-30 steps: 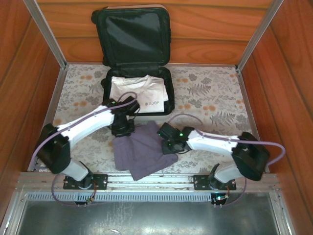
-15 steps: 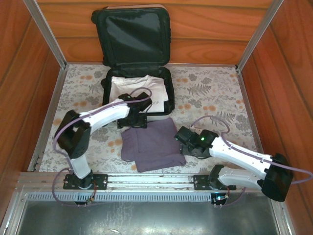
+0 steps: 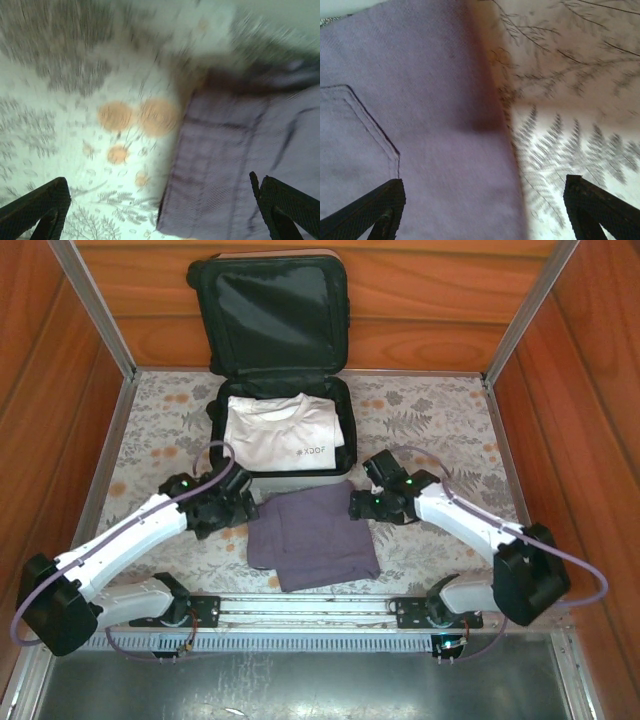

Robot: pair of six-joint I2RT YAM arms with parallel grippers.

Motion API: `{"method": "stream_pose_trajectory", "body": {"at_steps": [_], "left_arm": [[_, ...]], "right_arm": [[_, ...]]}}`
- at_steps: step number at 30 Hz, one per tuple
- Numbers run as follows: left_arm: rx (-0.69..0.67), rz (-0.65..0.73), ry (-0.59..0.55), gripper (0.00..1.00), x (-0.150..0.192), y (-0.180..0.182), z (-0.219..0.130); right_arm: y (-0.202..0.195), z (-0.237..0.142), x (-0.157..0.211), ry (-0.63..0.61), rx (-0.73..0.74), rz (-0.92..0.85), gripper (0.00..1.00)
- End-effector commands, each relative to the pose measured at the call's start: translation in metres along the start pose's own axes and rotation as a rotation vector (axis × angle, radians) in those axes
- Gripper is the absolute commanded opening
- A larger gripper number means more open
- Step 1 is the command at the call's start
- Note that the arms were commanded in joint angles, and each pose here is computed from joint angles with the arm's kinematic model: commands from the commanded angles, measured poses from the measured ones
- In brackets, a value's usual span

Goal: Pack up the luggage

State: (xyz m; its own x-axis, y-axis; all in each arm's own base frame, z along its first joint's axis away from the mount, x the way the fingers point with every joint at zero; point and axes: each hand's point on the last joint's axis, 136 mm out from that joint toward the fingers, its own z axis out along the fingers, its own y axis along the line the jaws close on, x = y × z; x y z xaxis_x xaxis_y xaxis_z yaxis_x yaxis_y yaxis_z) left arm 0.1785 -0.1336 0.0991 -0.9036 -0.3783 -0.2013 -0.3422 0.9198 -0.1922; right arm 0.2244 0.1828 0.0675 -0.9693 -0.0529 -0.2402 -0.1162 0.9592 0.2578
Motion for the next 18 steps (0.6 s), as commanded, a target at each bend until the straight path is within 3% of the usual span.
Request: {"method": "stream_pose_trajectory", "body": {"at_steps": [1, 6, 18], "left_arm": [[0.132, -0.164, 0.049, 1.0, 0.017, -0.014, 0.009], [0.26, -0.273, 0.06, 1.0, 0.022, -0.028, 0.027], [0.287, -0.34, 0.189, 0.98, 0.054, -0.067, 0.088]], "right_arm": [[0.017, 0.014, -0.01, 0.013, -0.105, -0.044, 0.89], [0.008, 0.039, -0.009, 0.073, -0.059, -0.036, 0.88], [0.007, 0.071, 0.015, 0.178, -0.092, -0.022, 0.76]]}}
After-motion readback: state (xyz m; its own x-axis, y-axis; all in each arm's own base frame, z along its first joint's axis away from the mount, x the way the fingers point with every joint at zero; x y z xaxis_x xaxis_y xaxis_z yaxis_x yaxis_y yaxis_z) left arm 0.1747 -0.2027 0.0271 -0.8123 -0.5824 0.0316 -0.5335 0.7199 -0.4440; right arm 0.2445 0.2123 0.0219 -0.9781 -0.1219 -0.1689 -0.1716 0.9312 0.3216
